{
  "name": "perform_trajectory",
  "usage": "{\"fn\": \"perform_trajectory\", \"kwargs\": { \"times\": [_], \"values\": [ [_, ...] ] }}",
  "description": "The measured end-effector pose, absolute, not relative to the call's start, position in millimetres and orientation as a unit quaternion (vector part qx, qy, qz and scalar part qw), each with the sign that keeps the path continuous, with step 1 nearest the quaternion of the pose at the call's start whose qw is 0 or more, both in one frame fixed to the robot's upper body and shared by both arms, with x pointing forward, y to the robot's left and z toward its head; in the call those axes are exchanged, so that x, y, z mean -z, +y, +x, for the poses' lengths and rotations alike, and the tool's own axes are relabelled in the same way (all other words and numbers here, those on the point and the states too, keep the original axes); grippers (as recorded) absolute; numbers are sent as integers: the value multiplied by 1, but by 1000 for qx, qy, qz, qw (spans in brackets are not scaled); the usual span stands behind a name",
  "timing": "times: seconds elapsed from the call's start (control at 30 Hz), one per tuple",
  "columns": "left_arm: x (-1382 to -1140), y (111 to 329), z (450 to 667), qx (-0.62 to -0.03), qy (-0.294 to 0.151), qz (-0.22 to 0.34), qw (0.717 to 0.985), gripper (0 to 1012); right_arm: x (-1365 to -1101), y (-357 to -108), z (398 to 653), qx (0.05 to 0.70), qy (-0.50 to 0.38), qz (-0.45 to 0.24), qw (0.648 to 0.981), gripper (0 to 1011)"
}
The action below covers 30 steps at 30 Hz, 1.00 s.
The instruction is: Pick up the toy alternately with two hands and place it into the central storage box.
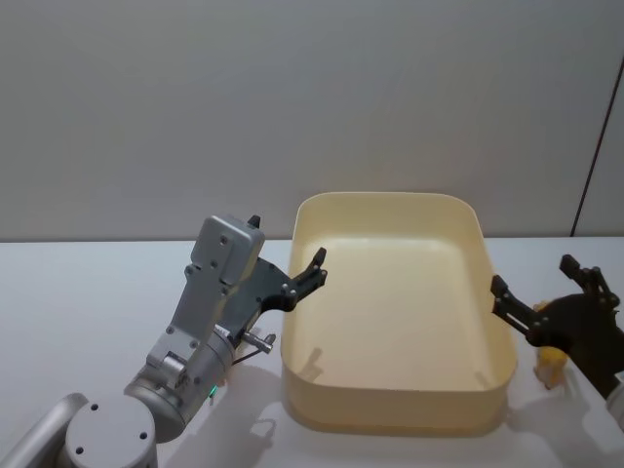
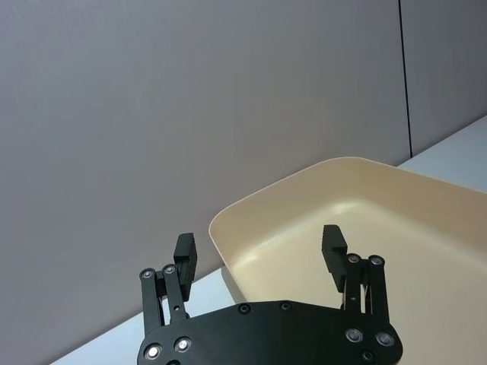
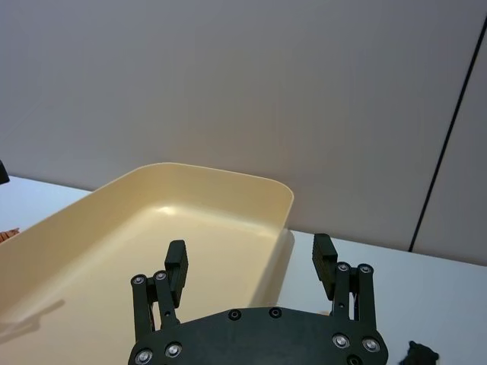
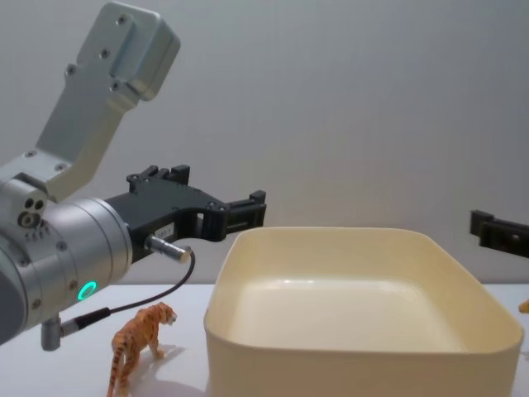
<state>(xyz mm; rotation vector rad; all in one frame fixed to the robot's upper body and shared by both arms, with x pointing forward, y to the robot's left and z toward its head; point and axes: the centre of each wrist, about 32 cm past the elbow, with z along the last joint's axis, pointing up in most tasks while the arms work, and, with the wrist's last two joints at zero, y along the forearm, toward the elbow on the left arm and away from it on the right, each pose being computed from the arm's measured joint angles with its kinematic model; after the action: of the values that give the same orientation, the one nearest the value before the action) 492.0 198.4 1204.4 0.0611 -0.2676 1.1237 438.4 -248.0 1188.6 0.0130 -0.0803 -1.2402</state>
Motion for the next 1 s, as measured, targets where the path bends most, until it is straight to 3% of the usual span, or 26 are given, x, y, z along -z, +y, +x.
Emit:
{"fn": "perform_trajectory", "kwargs": {
  "times": [0.6, 1.0],
  "values": [
    [-1204, 198, 492, -531, -126, 29, 837, 1001, -1185, -277, 401, 633, -29, -33, 773, 1001],
    [-1204, 198, 492, -531, -126, 29, 837, 1001, -1178, -299, 391, 674, -7, -69, 735, 1001]
  ]
}}
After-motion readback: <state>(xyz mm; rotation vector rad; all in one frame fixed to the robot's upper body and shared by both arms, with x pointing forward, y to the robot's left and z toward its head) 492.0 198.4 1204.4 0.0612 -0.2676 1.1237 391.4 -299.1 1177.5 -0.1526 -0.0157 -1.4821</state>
